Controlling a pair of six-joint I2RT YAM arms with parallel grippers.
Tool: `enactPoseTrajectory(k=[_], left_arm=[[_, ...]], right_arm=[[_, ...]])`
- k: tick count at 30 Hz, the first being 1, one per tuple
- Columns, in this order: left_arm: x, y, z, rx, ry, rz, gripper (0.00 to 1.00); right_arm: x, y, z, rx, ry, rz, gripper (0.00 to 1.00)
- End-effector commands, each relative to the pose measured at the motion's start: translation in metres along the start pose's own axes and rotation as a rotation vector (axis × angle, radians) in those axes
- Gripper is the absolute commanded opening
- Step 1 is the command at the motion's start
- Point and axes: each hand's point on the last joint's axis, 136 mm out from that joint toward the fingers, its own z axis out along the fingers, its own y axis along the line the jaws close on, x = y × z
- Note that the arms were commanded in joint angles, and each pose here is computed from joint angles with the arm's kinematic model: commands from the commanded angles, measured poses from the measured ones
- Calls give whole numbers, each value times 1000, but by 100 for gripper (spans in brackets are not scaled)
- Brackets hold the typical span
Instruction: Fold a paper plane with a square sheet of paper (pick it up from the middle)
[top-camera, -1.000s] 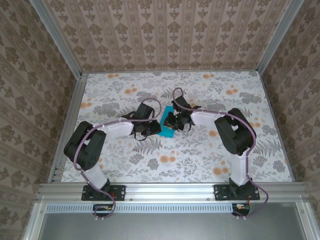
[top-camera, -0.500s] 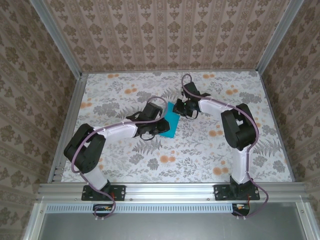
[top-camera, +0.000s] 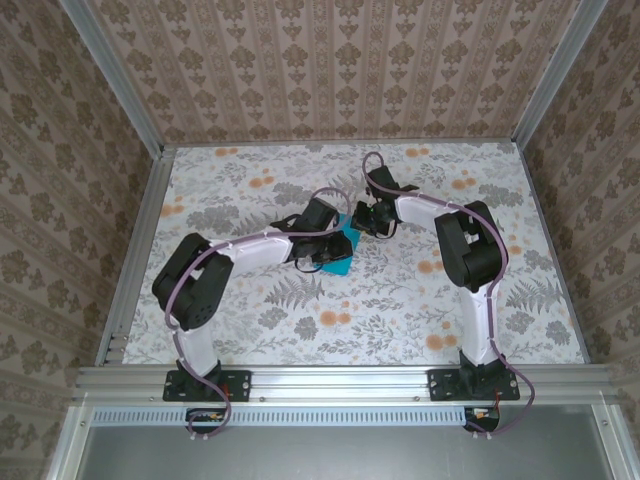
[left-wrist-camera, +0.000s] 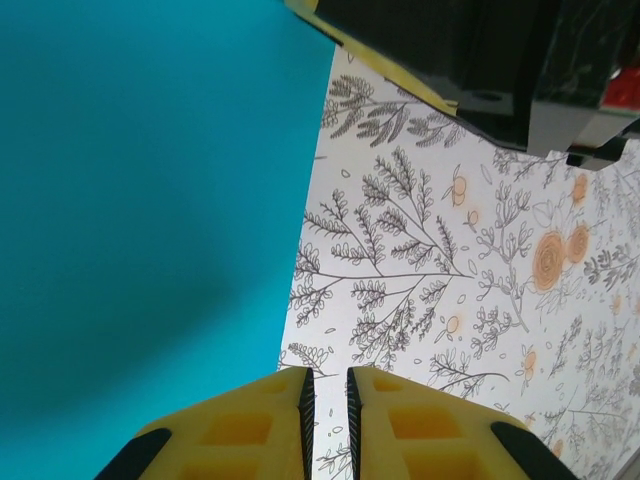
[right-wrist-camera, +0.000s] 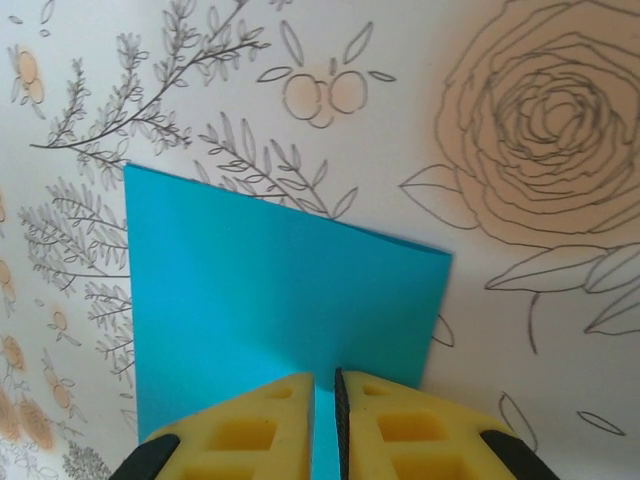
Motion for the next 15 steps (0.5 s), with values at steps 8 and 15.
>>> enactPoseTrajectory(k=[8,15], left_arm=[[10,-6,13,5,76,6,19],[14,-5,33,-3,116,-1,17]], right_arm=[[23,-26,-19,61,-29,151,15],[32,-19,-31,7,-22,177,16]])
